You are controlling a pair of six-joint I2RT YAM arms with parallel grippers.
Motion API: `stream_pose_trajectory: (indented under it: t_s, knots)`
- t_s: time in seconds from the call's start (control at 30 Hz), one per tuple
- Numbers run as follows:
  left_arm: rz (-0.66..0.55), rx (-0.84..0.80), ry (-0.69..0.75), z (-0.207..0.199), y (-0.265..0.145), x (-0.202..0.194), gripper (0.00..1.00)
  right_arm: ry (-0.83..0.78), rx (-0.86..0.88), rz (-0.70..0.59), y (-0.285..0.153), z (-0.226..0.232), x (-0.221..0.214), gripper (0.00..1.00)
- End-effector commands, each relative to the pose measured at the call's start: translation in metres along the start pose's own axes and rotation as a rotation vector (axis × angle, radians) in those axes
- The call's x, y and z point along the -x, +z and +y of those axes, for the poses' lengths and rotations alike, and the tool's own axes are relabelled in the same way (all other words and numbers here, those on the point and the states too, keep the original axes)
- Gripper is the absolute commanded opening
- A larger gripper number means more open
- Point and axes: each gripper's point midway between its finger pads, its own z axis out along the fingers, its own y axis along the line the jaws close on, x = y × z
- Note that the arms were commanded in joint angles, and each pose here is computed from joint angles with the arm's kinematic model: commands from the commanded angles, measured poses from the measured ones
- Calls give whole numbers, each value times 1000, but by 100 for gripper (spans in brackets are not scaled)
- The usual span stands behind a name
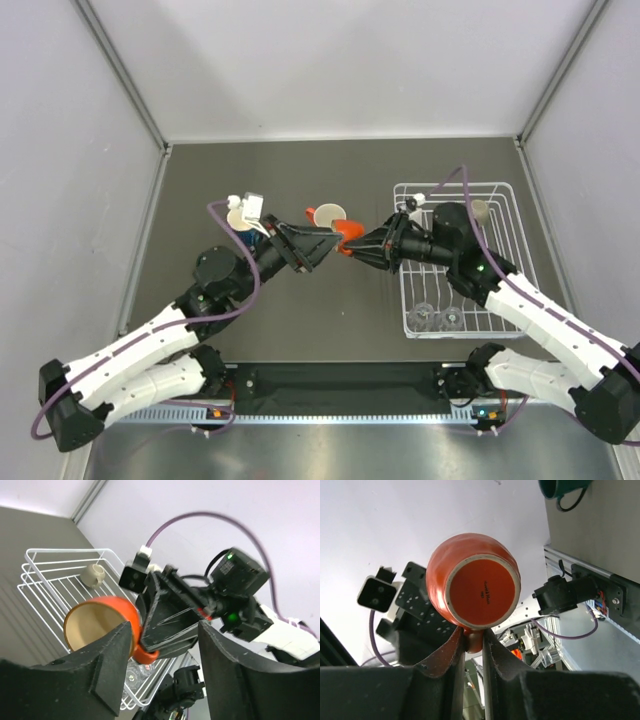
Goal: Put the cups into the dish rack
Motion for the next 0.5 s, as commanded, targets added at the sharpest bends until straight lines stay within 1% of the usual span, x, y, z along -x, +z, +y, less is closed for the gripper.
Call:
stream_pose_trajectory:
  t_s: [0.0,0.07,0.13,0.17,0.2,0.23,0.27,0.3,0.33,0.37,0.4,0.43,0.47]
  knots:
    - [-86,8,-1,-9,-11,24,63,-38,78,-6,-9,18,-7,0]
    - [-117,43,8,-2,-16,28,65,-35,73,-19,-12,15,-4,0]
    - [-126,104,7,8,-25,30,67,-58,62,-39,-15,12,2,0]
    - [-153,142,3,14,-28,35,68,-68,49,-48,-16,10,5,0]
    - [-176,160,4,16,-35,41,69,-98,3,-57,-18,-1,9,0]
    - [-164,207,3,25,-40,38,72,-107,-27,-87,-21,-6,20,0]
    - [-188,260,-10,33,-45,43,74,-129,-53,-104,-23,-7,25,0]
    - [-199,290,-20,36,-50,46,76,-156,-146,-141,-29,-27,38,0]
    - [-164,368,-24,49,-58,39,77,-183,-180,-164,-31,-26,45,0]
    - [-190,429,-57,57,-63,43,77,-206,-222,-189,-35,-32,53,0]
    - [-184,469,-69,62,-67,43,77,-241,-345,-239,-46,-55,67,0]
    - [-156,535,-86,68,-75,39,77,-271,-394,-271,-50,-55,77,0]
    - [-146,565,-85,72,-78,38,77,-285,-463,-301,-57,-64,86,0]
